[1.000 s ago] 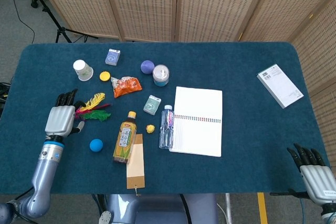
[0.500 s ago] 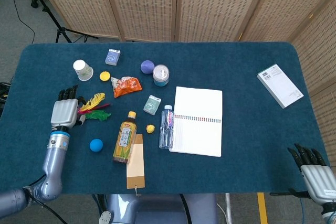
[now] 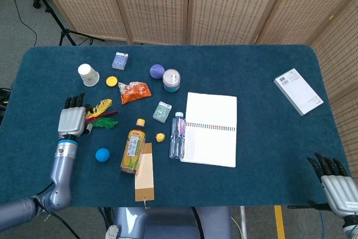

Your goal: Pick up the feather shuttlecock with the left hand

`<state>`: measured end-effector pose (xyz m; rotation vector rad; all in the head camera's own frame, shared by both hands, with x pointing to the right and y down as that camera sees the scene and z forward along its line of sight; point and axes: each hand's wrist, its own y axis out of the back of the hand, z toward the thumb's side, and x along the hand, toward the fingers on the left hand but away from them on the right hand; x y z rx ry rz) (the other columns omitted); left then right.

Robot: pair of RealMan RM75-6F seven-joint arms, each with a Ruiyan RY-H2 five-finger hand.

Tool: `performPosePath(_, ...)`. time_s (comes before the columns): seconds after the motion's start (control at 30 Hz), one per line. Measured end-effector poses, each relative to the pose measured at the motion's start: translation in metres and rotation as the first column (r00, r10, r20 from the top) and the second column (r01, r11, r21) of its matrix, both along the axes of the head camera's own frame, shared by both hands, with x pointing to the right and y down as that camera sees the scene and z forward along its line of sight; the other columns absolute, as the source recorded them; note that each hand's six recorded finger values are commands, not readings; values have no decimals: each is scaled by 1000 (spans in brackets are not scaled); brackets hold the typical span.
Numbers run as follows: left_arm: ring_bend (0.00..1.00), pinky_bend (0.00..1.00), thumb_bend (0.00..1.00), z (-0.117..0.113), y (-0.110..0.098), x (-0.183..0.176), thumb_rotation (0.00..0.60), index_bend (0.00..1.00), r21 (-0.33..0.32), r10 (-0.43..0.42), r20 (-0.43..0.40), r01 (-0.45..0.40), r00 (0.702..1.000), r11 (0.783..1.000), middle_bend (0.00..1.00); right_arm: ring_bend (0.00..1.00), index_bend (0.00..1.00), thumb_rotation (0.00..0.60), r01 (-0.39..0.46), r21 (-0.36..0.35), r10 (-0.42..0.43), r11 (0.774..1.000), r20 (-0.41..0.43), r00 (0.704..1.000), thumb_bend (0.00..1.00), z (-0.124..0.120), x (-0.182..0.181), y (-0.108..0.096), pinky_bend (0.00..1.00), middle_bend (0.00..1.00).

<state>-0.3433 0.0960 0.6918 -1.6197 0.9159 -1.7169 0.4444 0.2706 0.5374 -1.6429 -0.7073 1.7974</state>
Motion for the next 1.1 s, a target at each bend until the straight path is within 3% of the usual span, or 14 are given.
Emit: performPosePath(1.1,0,0,331,13,-1,0,600,511,12,12,20,-12,1000,1000,0,0,0,600,-3,-2,3,1000,-10,1000,0,2,2,0,0,0)
